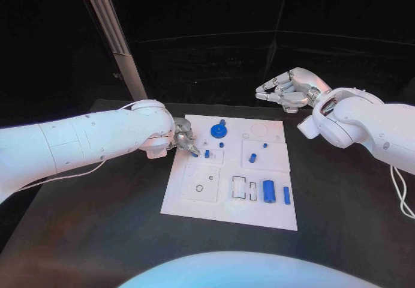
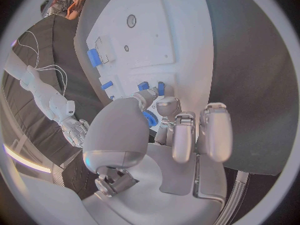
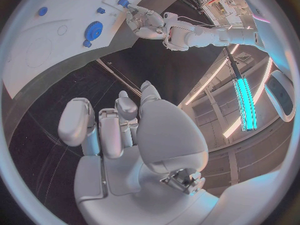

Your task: Assemble the parts on the task board

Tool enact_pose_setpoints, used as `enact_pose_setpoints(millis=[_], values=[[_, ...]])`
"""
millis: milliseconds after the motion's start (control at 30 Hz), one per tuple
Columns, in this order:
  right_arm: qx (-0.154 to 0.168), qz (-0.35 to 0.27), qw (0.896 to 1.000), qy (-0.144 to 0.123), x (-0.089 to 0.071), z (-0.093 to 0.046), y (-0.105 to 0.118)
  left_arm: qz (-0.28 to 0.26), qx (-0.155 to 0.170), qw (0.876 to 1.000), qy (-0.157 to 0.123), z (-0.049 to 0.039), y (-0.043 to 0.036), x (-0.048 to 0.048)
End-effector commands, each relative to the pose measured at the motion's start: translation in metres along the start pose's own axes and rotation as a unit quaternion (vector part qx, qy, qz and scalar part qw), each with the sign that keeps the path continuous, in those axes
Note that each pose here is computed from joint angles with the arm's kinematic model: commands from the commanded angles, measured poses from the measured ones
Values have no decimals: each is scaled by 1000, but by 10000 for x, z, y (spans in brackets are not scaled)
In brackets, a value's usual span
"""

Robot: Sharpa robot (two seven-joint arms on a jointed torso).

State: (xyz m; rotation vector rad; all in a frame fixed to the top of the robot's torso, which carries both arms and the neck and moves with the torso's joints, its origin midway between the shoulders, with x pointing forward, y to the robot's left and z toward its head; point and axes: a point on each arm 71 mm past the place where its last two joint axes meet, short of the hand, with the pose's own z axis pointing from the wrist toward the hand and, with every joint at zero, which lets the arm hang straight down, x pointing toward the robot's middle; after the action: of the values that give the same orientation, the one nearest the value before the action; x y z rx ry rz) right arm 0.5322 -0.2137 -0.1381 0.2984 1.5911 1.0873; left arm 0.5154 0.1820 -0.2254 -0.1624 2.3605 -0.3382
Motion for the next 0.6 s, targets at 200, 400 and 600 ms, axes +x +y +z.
enact_pose_setpoints(millis=[200, 400, 600], values=[[-7, 0, 1000, 3, 2, 4, 22, 13, -6, 1000, 16, 26, -6, 59], [-8, 1, 1000, 4, 8, 8, 27, 16, -4, 1000, 18, 44, -45, 62], [-8, 1, 1000, 4, 10, 8, 28, 20, -8, 999, 23, 60, -58, 65]])
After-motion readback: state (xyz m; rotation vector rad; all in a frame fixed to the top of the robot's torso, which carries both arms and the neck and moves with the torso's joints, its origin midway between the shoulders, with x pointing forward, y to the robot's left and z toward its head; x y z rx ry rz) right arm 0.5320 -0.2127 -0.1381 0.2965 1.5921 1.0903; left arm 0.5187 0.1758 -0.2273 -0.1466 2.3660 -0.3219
